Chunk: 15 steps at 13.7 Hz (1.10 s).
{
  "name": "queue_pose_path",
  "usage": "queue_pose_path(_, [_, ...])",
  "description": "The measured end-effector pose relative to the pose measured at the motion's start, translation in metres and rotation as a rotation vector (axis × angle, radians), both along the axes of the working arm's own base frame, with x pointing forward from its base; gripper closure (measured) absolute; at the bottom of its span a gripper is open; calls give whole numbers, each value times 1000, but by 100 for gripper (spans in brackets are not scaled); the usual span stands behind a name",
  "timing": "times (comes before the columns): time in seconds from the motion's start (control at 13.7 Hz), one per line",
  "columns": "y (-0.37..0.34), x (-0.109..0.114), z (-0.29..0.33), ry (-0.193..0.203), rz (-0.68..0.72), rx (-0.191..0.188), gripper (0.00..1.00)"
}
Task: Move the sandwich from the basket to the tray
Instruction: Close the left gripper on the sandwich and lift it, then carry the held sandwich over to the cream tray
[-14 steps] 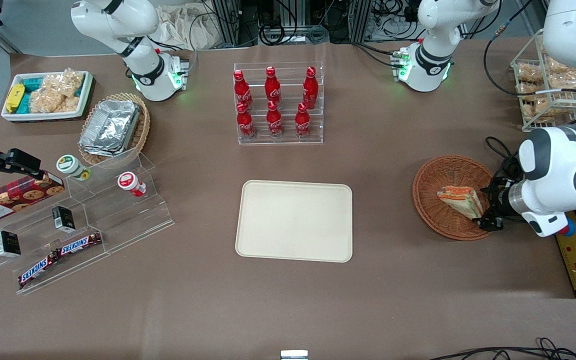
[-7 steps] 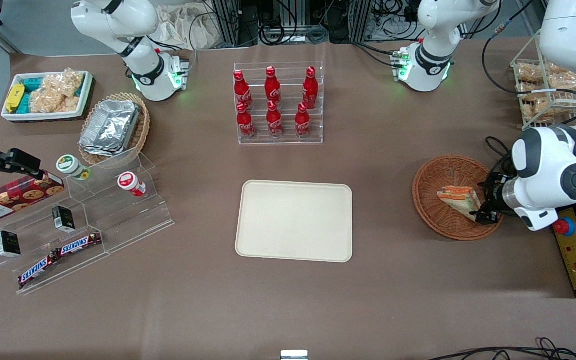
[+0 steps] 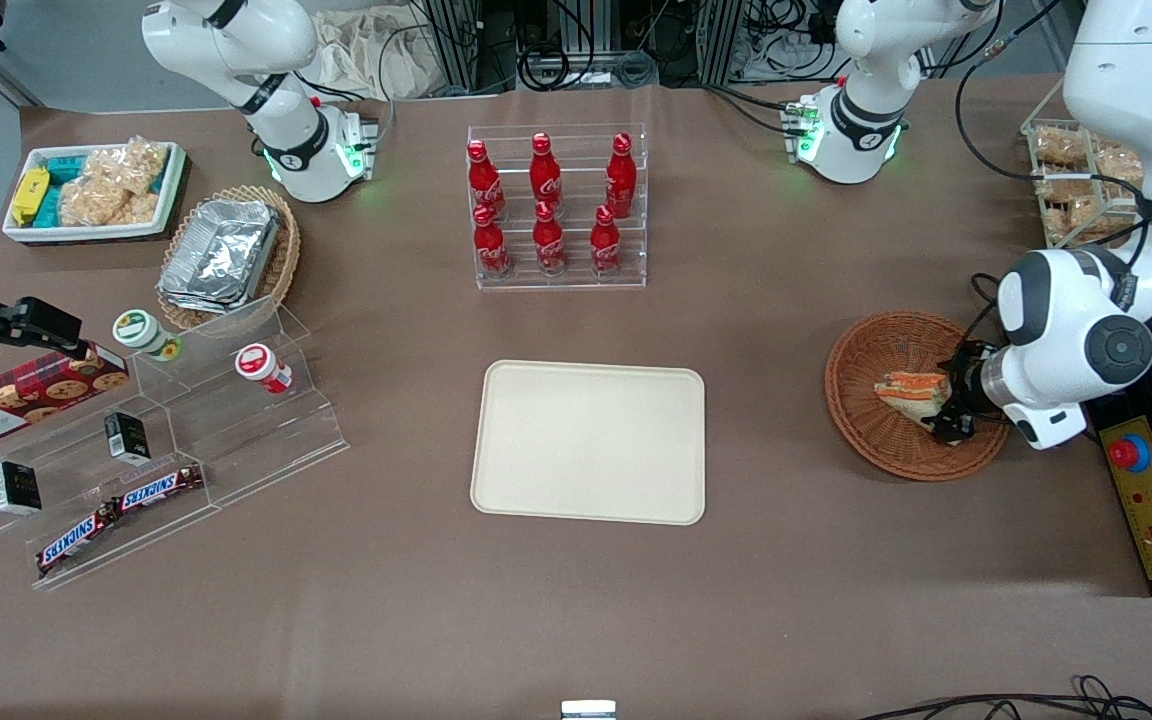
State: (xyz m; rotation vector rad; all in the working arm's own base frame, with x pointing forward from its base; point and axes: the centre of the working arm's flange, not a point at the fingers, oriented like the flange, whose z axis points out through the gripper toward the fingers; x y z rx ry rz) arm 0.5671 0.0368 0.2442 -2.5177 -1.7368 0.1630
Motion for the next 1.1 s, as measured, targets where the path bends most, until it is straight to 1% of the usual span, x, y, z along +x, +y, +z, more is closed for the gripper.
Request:
queue_pose_path(0.07, [-1,-1,-2,-10,-2,-2,0])
queue_pose_path(0.15, [-2,-1,-3,-17,-3,-2,7])
queue_pose_path(0.37, [-6,1,-1,-33,-9,-4,41])
queue_pose_path(0.51, [-8,4,5,-48,-18,-2,59])
queue_pose_path(0.66, [-9,10,22,-61,-44,5,67])
queue_pose_path(0.73, [-9,13,36,-49,-71,10,67])
queue_pose_path(0.88, [-15,22,76,-11,-131,17,77])
queue_pose_path(0.95, [-26,28,100,-4,-161,18,81])
queue_pose_path(1.1, [-66,40,155,-7,-228,13,81])
